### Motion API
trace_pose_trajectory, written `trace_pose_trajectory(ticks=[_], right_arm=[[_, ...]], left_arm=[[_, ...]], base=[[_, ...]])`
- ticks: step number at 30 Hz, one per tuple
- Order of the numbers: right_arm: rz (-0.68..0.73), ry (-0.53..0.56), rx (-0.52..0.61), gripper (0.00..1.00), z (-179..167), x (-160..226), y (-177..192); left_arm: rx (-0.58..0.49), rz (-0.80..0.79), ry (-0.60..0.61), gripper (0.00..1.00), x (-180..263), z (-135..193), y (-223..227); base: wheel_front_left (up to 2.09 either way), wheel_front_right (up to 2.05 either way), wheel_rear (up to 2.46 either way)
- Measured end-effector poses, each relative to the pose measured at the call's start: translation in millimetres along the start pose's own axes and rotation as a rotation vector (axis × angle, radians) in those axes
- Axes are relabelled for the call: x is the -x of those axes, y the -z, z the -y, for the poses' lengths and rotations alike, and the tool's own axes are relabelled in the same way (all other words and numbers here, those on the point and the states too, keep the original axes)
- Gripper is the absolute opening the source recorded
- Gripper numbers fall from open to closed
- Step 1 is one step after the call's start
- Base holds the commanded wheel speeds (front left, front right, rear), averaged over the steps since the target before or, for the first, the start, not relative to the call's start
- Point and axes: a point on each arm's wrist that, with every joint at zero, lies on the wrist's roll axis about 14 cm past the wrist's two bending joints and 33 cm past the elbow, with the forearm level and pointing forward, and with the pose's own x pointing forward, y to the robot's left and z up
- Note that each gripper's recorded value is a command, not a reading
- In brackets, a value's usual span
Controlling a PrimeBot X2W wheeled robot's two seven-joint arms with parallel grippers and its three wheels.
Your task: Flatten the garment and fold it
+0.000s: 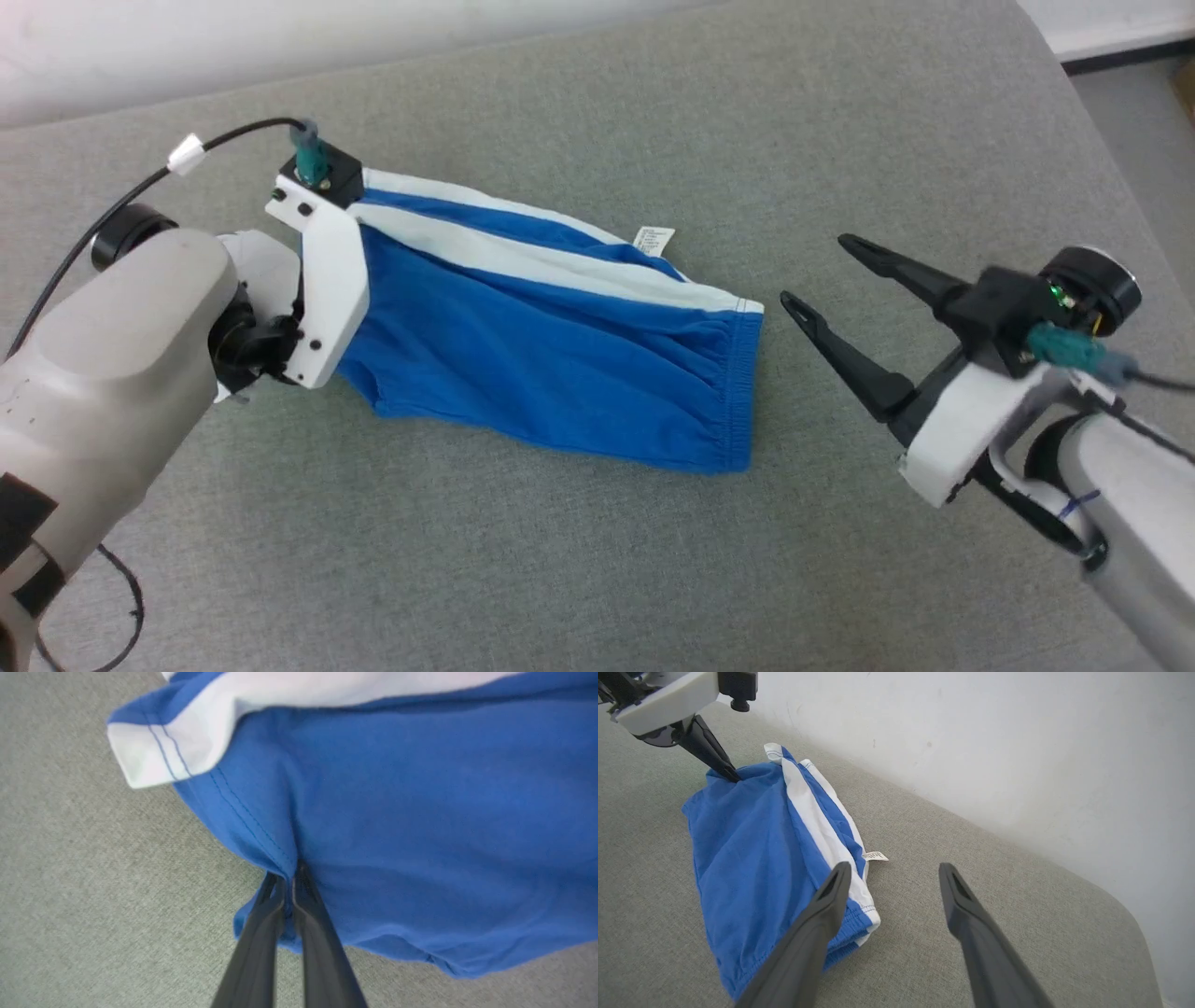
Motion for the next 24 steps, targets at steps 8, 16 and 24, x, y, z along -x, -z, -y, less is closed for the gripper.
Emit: trace_pose_trajectory(ticks=[8,16,24], right_arm=[[-0.317,-0.176,-0.041,1.00,-27,9,15],[-0.574,-0.231,-0.161,1.00,-42,2,53],[-0.719,-0.249,-0.292,1.00,-75,-17,109]], left_arm=[[-0.012,0.066,-0.001,0.00,18,8,-3],[0.005,0.091,-0.002,0.00,18,5,0],[0.027,0.093,0.012,0.00,7,3,6]], base=[[0.00,0.00,0.00],[0.00,0.00,0.00],[0.00,0.00,0.00]])
